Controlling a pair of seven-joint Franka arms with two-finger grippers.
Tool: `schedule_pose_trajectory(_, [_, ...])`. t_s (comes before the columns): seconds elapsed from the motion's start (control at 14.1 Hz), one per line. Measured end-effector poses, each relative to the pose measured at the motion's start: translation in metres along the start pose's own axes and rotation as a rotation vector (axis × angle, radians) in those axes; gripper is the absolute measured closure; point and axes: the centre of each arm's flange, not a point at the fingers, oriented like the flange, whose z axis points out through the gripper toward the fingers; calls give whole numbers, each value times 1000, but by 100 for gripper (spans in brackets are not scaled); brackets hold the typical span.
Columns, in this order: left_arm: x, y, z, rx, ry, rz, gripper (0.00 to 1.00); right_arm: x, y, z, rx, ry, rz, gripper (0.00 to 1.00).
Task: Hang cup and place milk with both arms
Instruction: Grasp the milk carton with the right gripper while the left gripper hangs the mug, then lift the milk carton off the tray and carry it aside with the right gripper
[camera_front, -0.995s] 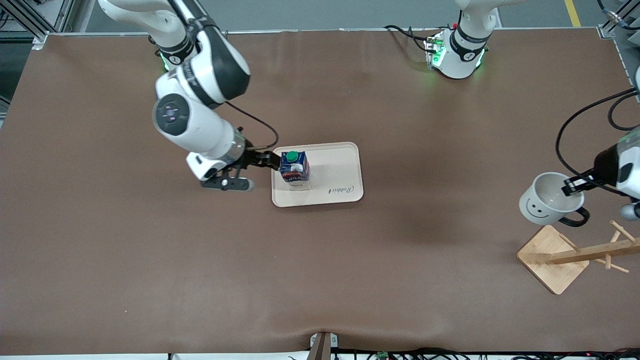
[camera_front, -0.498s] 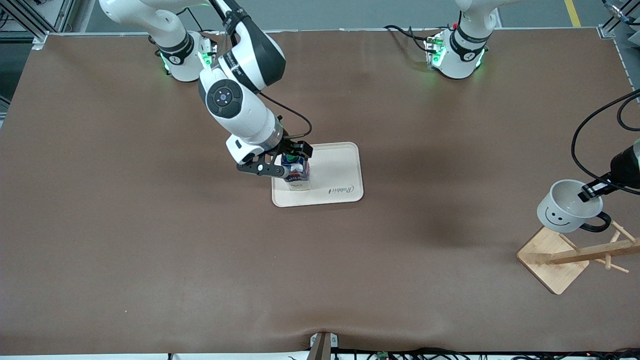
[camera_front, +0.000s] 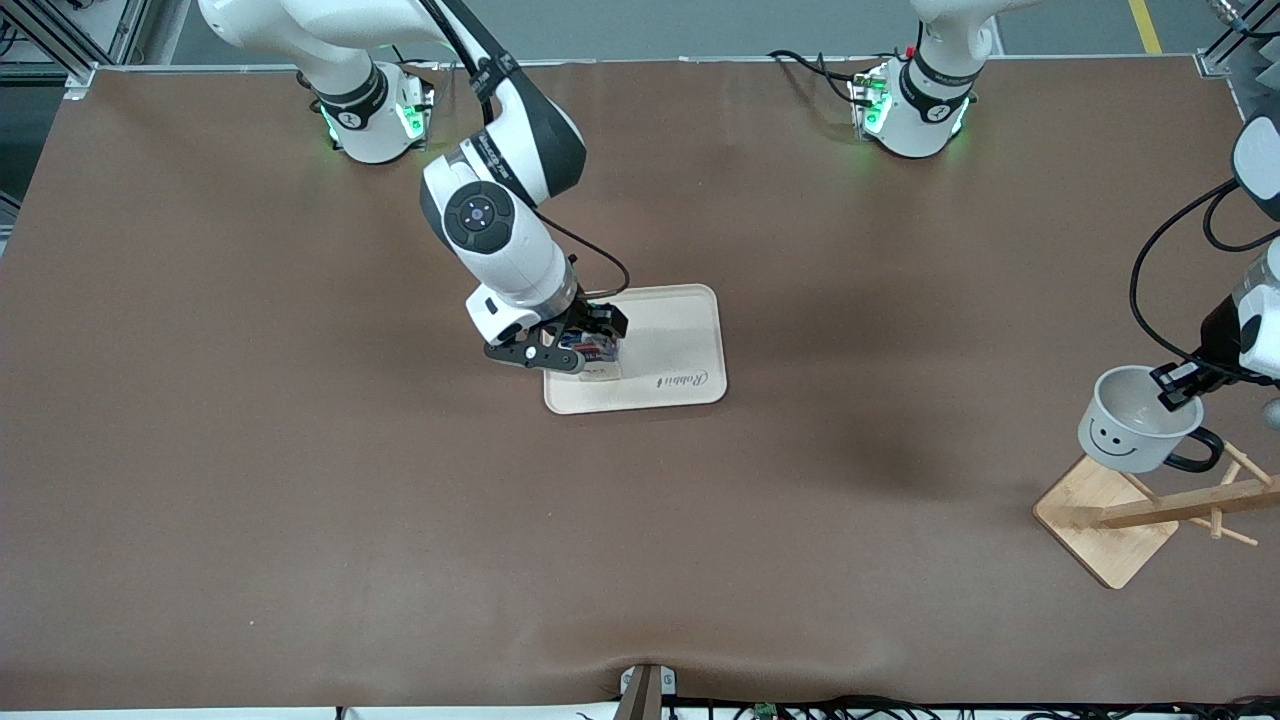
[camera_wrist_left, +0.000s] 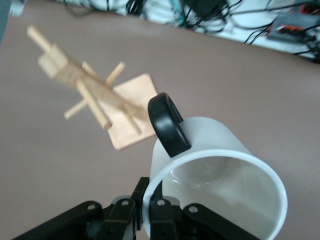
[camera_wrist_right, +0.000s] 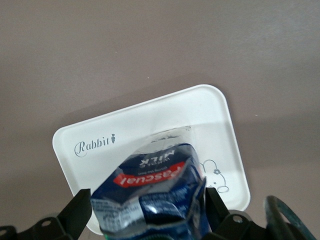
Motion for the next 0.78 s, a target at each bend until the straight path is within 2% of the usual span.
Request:
schedule_pose_trajectory(0.21, [4, -12, 7, -10, 73, 106, 93, -1, -2, 4, -13, -11, 8, 26])
schedule_pose_trajectory(0.5, [-5, -28, 37, -14, 109, 133, 93, 5, 2, -5, -33, -30, 17, 26])
schedule_pose_trajectory(0.64, [-10, -33, 46, -19, 107, 134, 93, 11, 3, -32, -75, -82, 12, 26])
schedule_pose_trajectory(0.78, [-13, -33, 44, -20, 104, 134, 93, 26, 16, -80, -119, -147, 4, 33])
